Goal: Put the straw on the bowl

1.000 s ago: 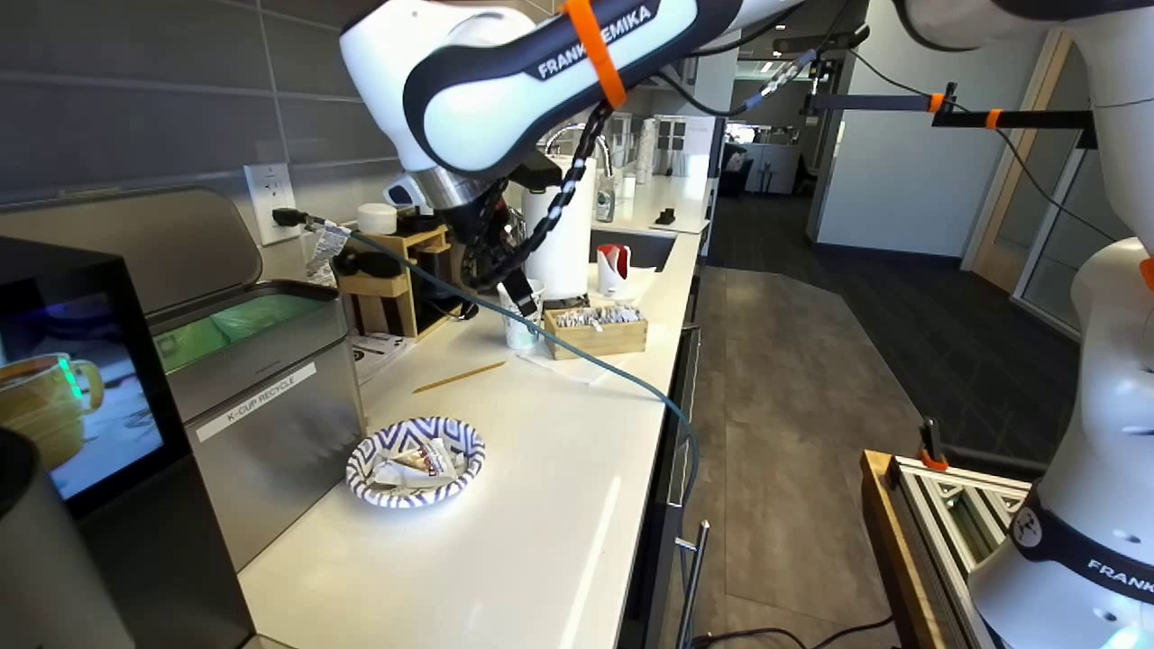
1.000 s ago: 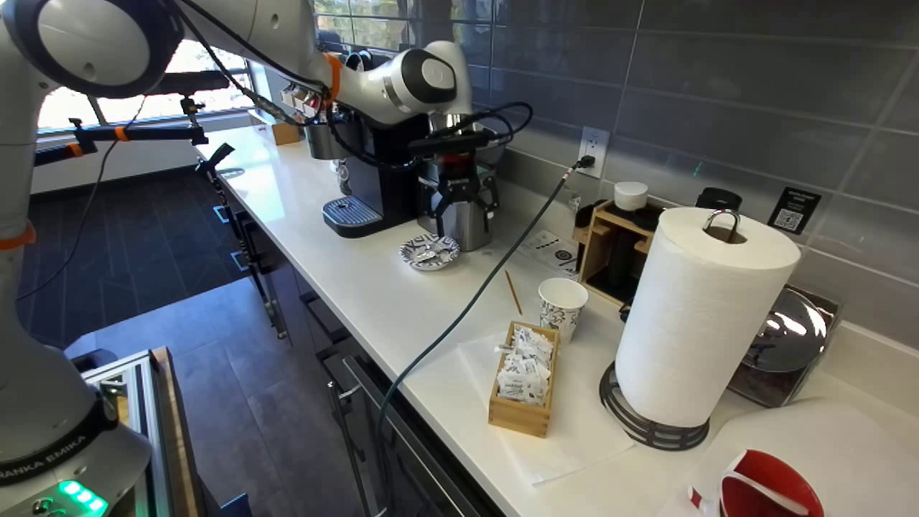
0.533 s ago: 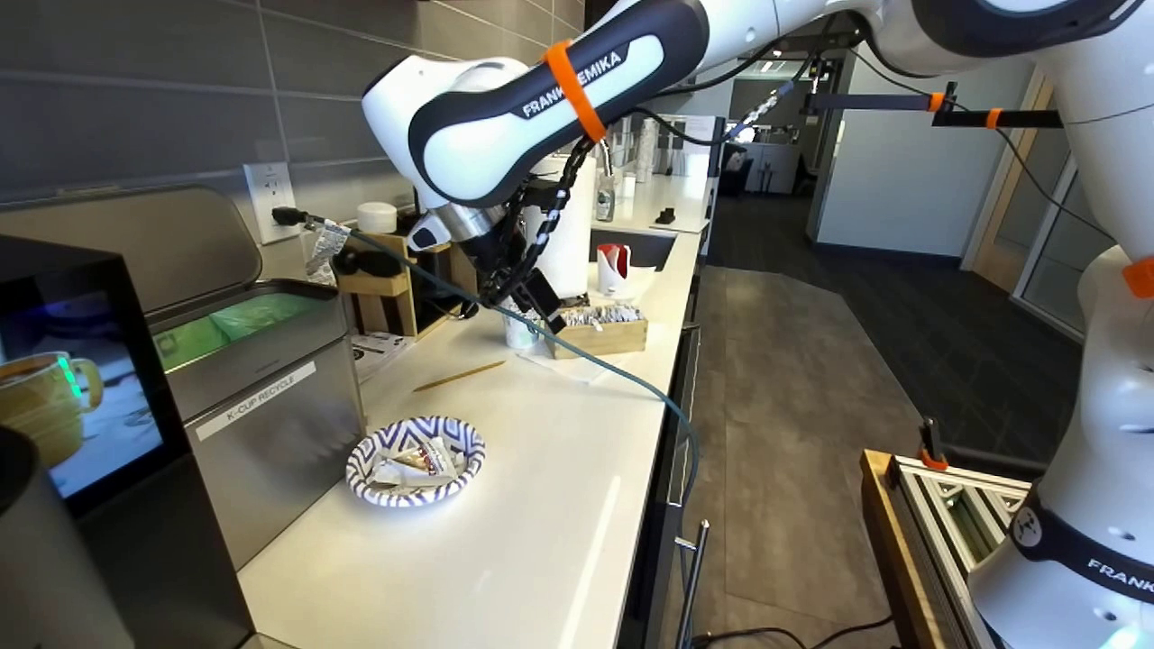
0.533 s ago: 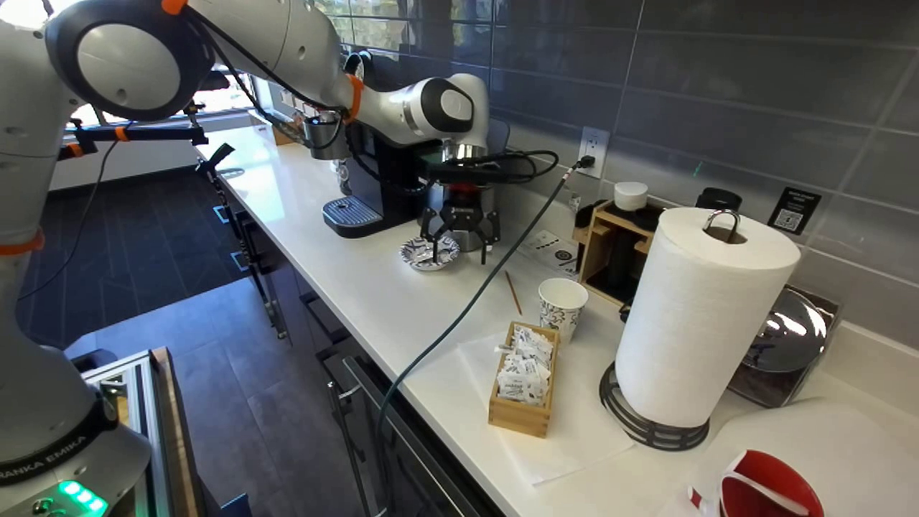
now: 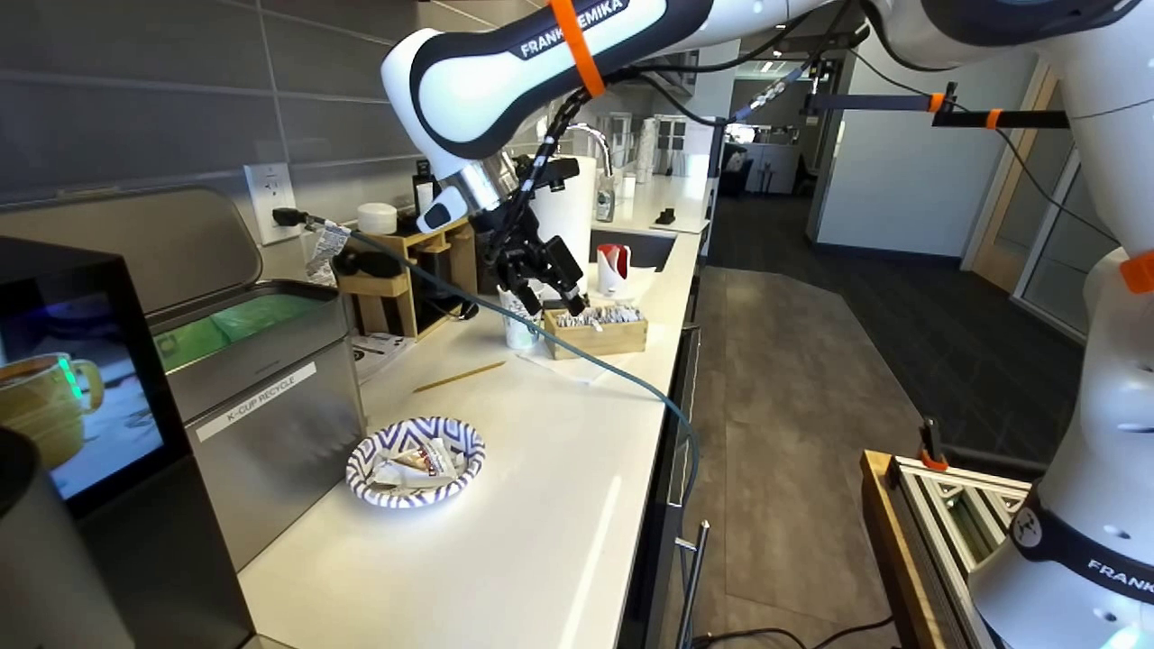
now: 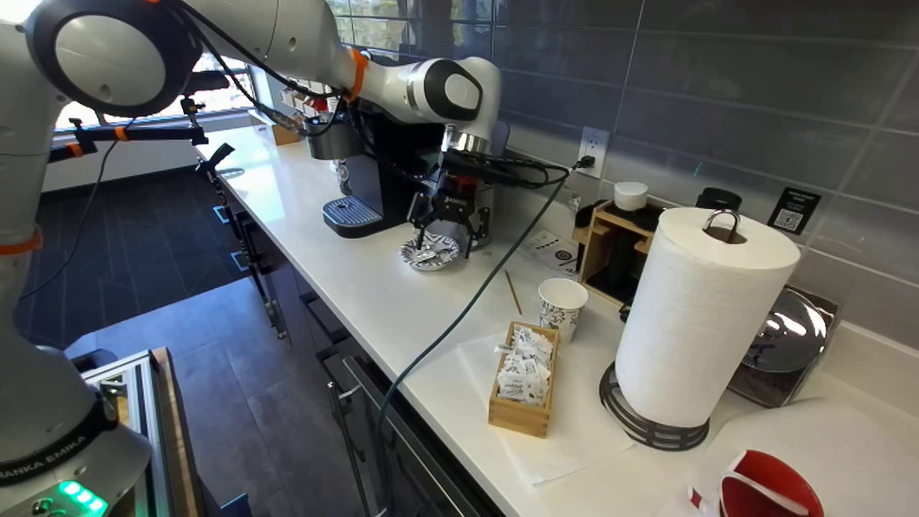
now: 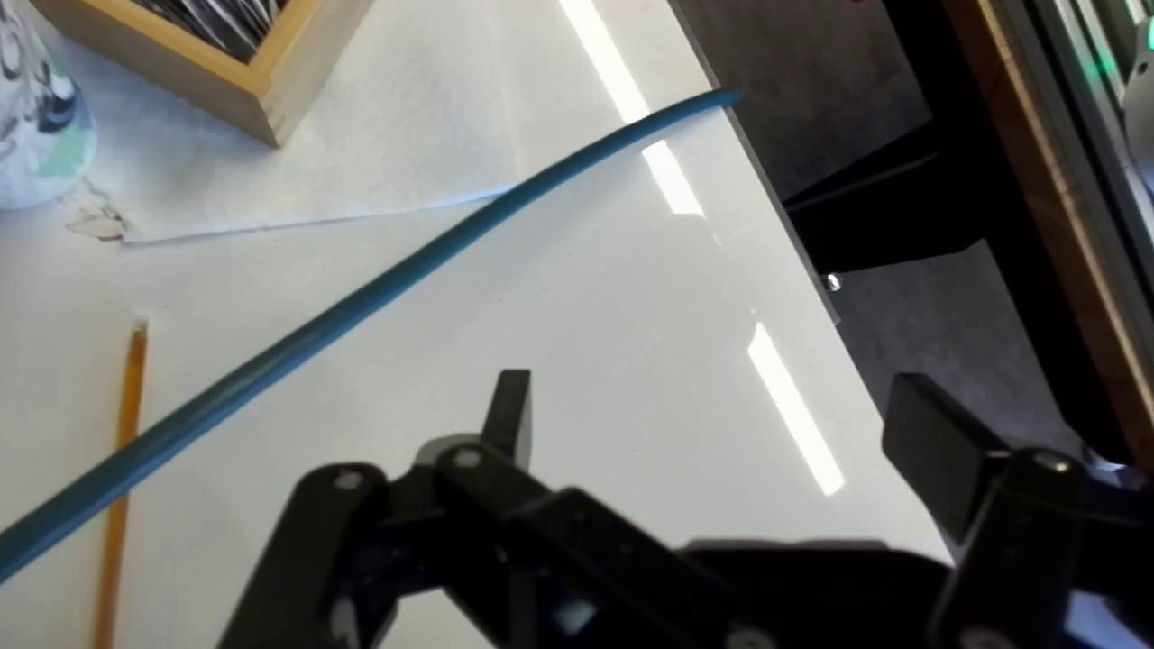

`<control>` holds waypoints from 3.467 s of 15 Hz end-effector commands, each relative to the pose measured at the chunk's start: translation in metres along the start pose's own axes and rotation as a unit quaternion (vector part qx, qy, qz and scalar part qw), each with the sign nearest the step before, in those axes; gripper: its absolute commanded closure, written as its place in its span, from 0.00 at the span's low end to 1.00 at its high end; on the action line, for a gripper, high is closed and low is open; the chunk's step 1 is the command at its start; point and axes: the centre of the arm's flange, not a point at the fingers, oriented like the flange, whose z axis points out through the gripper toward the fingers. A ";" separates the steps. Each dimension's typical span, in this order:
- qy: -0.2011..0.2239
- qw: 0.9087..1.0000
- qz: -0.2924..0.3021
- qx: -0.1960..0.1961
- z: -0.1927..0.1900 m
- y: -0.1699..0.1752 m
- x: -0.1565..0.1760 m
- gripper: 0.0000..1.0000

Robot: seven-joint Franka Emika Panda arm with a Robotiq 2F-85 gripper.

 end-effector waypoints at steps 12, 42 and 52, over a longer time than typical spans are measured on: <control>0.080 0.997 -0.010 0.012 0.009 0.005 0.006 0.00; 0.113 0.989 0.053 -0.077 0.055 0.100 0.064 0.00; 0.151 0.982 0.045 -0.107 0.051 0.100 0.073 0.00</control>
